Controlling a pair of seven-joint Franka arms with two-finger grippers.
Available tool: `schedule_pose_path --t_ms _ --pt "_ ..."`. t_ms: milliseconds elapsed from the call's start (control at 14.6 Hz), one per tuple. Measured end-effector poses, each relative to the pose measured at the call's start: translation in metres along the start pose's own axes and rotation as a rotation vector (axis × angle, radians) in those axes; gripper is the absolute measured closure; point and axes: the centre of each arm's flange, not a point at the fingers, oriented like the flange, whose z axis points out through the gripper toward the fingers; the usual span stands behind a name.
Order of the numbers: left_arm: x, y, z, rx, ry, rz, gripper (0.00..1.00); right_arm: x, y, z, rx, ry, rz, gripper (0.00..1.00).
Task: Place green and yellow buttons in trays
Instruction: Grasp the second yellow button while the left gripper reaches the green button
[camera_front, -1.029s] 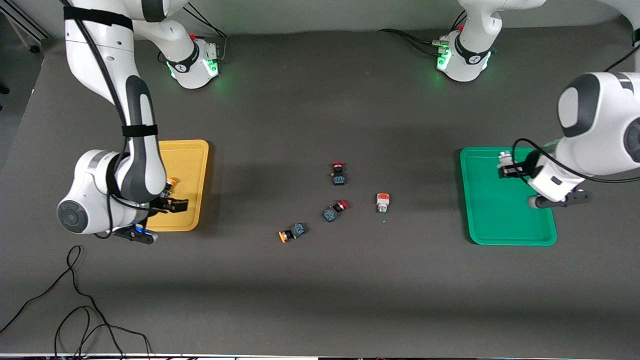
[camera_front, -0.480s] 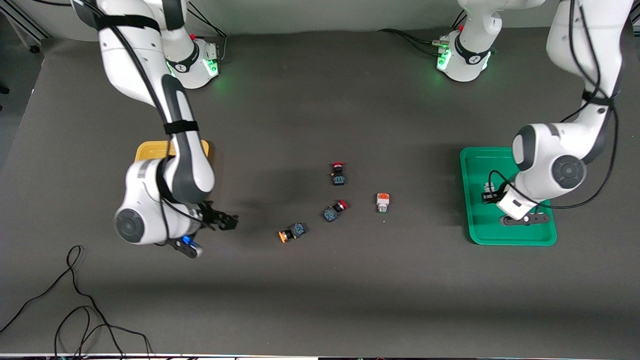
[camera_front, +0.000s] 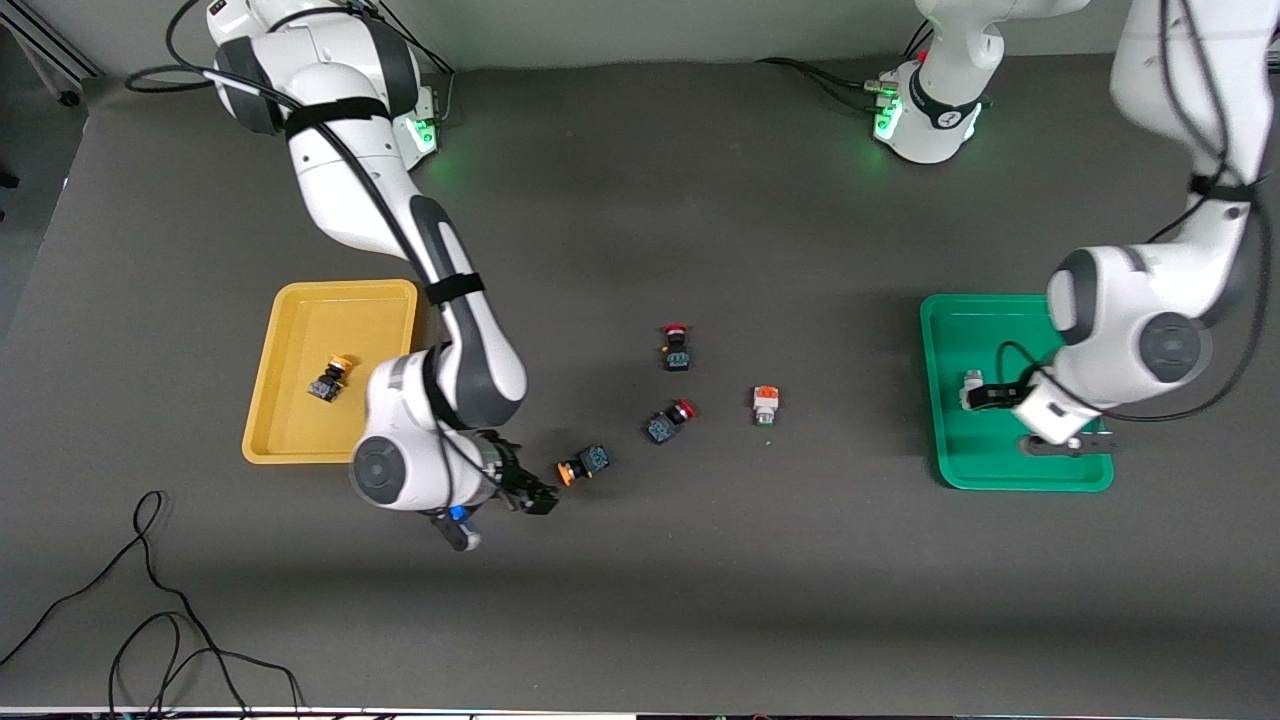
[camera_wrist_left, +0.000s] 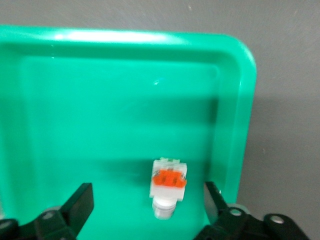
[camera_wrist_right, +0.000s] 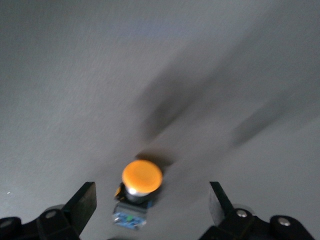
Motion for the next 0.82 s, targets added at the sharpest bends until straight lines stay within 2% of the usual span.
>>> schedule_pose_path --t_ms 137,275,343,412,480,549,618,686,824 --pt "0.007 -0.004 -0.067 -0.001 -0.018 0.004 0.0 -0.015 -0.009 0.014 0.015 -0.007 0.017 0.0" --pt "0.013 -0.001 -0.122 -0.003 0.002 0.011 0.0 -0.025 -0.013 0.032 0.013 -0.012 0.016 0.02" --pt "0.015 0.005 -0.138 -0.004 0.016 0.02 0.0 -0.028 -0.013 0.042 0.01 -0.012 0.014 0.03" --pt "0.017 0.014 -0.147 -0.006 0.029 0.033 0.0 -0.03 -0.013 0.049 0.009 -0.01 0.013 0.11" --pt "0.018 0.027 -0.151 -0.011 0.038 0.046 0.0 -0.031 -0.014 0.055 0.007 -0.011 0.011 0.11" --pt "0.018 0.044 -0.153 -0.018 0.04 0.052 0.0 -0.032 -0.014 0.058 0.005 -0.014 0.01 0.16" --pt "0.017 0.066 -0.153 -0.023 0.039 0.048 0.0 -0.033 -0.014 0.058 0.005 -0.015 0.009 0.23" --pt "0.015 0.09 -0.152 -0.026 0.036 0.043 0.0 -0.033 -0.015 0.058 0.006 -0.015 0.009 0.39" --pt "0.004 0.149 -0.15 -0.031 0.031 0.043 0.0 -0.032 -0.015 0.053 0.001 -0.013 0.005 0.59"
